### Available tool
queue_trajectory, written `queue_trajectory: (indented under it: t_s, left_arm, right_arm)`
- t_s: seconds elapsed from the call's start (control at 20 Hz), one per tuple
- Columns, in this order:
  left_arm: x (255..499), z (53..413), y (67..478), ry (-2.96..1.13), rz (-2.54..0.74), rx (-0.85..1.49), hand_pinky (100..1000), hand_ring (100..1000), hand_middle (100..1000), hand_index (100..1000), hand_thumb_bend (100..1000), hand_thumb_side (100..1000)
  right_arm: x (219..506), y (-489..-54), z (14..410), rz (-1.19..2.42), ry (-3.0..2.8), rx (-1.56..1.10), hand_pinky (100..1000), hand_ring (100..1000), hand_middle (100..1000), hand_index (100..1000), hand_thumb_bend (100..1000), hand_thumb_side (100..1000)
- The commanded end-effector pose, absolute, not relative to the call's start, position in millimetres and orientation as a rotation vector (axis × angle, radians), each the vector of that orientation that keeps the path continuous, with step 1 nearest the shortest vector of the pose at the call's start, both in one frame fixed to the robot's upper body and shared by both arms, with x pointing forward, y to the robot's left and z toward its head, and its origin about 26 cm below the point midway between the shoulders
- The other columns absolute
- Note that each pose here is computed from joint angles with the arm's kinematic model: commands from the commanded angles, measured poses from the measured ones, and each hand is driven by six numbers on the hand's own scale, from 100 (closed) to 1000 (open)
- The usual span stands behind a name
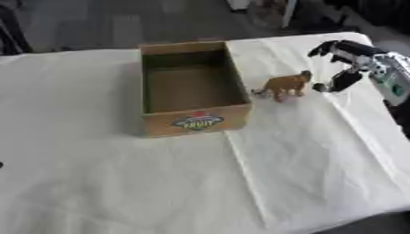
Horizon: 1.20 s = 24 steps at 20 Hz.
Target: Pick up objects on the table and place them in the box.
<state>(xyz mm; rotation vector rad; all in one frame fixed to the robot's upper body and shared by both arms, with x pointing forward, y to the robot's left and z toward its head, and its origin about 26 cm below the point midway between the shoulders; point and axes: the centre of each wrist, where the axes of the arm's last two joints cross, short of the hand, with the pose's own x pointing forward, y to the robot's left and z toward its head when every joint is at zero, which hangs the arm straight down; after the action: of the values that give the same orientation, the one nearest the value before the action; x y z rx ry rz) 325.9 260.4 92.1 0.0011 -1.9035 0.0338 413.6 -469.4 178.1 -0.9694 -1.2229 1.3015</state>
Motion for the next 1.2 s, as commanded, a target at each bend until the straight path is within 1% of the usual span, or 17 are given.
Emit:
queue_trajectory:
  t_s: [0.05,0.2,0.35,0.75,0.9,0.95,1.1,1.2]
  left_arm:
    - [327,104,262,-1.941,0.009,0.002,542,585,503,503,233,535]
    - [327,103,262,-1.940,0.009,0.001,542,585,503,503,235,534]
    - [327,103,262,-1.940,0.009,0.000,542,585,503,503,234,535]
    - [327,103,261,-1.939,0.011,-0.003,542,586,503,502,237,534]
    - [327,103,260,-1.939,0.010,-0.007,542,586,503,502,238,534]
    - [327,103,260,-1.939,0.010,-0.006,542,586,503,502,237,534]
    - [327,102,260,-1.938,0.012,-0.006,542,586,502,502,238,534]
    - [327,102,260,-1.939,0.012,-0.007,542,587,502,502,239,534]
  right_arm:
    - [415,-471,195,1.335,-1.227,-1.026,827,938,886,892,418,100]
    - [417,-467,195,1.358,-1.231,-1.047,846,949,896,896,417,100]
    - [419,-464,193,1.375,-1.233,-1.056,843,946,896,897,419,100]
    - [428,-450,189,1.405,-1.247,-1.021,802,906,859,879,413,100]
    - [431,-445,187,1.414,-1.248,-1.009,772,871,834,859,400,100]
    - [432,-444,186,1.416,-1.250,-1.008,749,844,811,836,383,100]
    - [434,-440,182,1.423,-1.263,-1.017,732,821,785,809,355,100]
    - [435,-437,180,1.430,-1.278,-1.034,705,780,738,758,321,100]
